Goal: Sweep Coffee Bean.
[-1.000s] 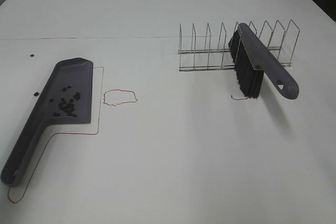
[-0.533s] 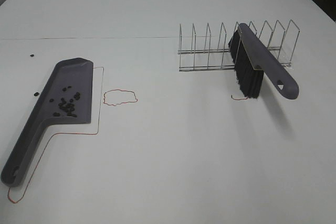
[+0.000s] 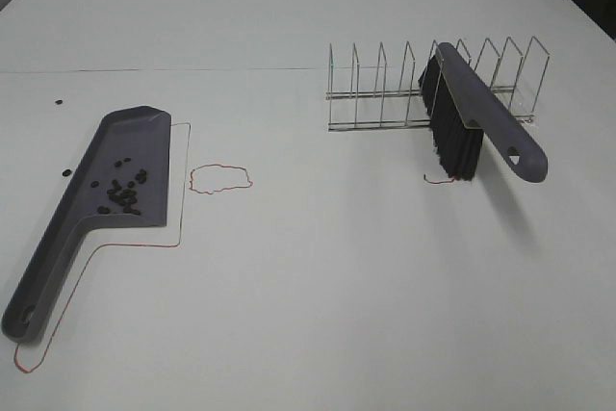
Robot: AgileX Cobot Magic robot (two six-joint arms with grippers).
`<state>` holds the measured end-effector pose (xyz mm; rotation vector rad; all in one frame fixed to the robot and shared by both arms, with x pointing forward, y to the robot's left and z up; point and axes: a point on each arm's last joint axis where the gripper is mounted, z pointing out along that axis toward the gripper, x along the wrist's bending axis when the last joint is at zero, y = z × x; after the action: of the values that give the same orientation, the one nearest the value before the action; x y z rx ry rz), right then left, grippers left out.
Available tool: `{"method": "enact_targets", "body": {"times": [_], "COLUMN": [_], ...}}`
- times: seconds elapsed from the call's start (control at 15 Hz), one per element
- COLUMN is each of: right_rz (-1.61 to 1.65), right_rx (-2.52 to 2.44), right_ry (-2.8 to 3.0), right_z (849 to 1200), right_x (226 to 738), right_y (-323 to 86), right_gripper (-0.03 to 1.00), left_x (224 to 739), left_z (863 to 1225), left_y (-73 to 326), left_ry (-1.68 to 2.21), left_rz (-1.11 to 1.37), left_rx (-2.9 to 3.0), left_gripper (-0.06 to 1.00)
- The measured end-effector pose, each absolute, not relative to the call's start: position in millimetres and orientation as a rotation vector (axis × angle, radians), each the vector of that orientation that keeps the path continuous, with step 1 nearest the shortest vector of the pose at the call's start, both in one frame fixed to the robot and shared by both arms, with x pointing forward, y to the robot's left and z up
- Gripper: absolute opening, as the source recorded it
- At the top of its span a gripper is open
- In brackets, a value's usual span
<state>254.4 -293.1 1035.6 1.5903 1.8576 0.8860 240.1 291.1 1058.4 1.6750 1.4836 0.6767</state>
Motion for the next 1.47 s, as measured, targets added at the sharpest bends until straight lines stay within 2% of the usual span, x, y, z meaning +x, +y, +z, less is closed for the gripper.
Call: {"method": "enact_targets", "body": {"times": [0.33, 1.47], "right_rz": [0.985, 1.009], "right_rx": [1.476, 1.463], "right_ry": [1.814, 1.800], "right_z": [1036.8, 1036.7], "right_x": [238.2, 234.7], "right_y": [-292.6, -292.4], "right_gripper": [0.73, 0.73], "left_x": [231.3, 231.8], "left_z": [1053.5, 1054.6], "left_y": [292.1, 292.1], "left_ry": [1.364, 1.346], "left_rz": [0.783, 0.798], "left_rx": [1.634, 1.627], "left_gripper": [0.76, 0.76]}}
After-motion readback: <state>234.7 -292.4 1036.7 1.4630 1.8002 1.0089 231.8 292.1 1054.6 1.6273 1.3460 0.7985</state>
